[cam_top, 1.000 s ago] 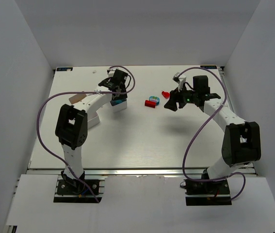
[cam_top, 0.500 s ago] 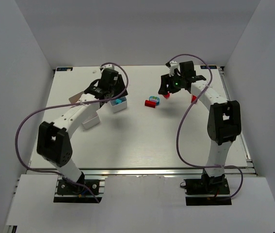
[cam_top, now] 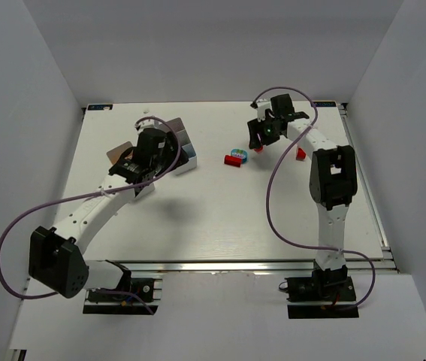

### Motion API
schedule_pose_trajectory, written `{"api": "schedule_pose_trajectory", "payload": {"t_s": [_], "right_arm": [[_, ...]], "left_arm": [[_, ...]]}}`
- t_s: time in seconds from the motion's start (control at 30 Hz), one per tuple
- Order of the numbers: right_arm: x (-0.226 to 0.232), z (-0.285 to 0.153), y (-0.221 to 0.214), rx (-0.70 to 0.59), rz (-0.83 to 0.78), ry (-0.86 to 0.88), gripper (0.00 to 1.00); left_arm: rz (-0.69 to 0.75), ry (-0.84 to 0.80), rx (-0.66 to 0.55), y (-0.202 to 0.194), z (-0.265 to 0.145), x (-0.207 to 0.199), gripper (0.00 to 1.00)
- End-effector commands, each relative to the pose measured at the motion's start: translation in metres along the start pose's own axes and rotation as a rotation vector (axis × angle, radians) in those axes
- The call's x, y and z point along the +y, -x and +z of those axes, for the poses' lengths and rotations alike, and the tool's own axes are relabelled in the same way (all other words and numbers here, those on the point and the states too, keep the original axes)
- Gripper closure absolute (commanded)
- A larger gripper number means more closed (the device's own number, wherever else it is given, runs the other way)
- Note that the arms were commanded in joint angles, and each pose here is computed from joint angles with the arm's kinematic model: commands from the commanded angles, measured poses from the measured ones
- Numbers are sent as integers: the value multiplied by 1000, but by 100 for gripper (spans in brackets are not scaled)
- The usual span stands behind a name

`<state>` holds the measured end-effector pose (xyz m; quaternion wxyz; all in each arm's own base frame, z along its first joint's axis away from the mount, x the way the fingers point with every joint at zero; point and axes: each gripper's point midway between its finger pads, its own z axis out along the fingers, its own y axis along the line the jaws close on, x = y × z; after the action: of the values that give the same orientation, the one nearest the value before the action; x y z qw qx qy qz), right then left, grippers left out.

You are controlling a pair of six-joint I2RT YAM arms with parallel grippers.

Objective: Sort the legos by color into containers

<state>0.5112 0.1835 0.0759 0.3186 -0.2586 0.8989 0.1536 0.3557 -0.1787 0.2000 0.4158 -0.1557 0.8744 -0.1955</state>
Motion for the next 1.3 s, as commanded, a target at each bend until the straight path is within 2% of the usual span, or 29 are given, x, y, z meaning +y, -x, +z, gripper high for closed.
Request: {"api": "schedule_pose_trajectory", "payload": {"t_s": [0.0,0.03,0.1,0.13,0.23,0.27,0.37,0.43,0.57,0.6,0.67,0.7,0.8,0.83,0.87,0.9,1.0,1.13,1.27], "right_arm": [[51,-25,26,-83,-117,265,38],[71,-30,31,-111,-179,373,37],[85,-35,23,-93,-259,455,33],[90,-38,26,-127,-385,492,31],[76,-36,23,-121,-519,426,25],[69,-35,24,-131,-632,408,23],[53,-30,18,-92,-814,361,19],[44,-25,14,-61,-859,338,19],[44,-21,46,-114,-755,313,20],[49,-18,45,-108,-647,332,21],[63,-19,54,-148,-563,384,21],[69,-17,49,-134,-467,399,22],[93,-12,36,-109,-411,479,22],[104,-9,31,-93,-427,500,21],[109,-7,23,-67,-429,513,13],[113,-6,20,-59,-438,517,11],[122,-1,7,-29,-491,505,10],[107,14,-5,21,-543,402,11],[89,23,0,7,-584,299,11]], "left_arm": [[-57,-38,-48,8,-11,-4,22],[-70,-41,-50,8,-12,-4,22],[-77,-38,-48,5,-13,-1,22],[-78,-35,-47,4,-14,0,22],[-77,-20,-48,2,-19,5,22],[-76,-18,-48,2,-20,6,22],[-79,-9,-49,-1,-24,11,22],[-89,-8,-48,-4,-27,14,22],[-113,-12,-51,-8,-30,18,22],[-116,-13,-52,-8,-30,18,22],[-125,-13,-58,-8,-32,19,22],[-126,-11,-56,-9,-33,20,22],[-127,-11,-54,-11,-33,21,22],[-127,-12,-51,-11,-33,21,22],[-126,-11,-50,-11,-32,21,22],[-127,-12,-51,-11,-33,21,22],[-129,-15,-52,-11,-34,21,22],[-138,-15,-52,-13,-35,22,22],[-151,-21,-55,-14,-36,23,21]]}}
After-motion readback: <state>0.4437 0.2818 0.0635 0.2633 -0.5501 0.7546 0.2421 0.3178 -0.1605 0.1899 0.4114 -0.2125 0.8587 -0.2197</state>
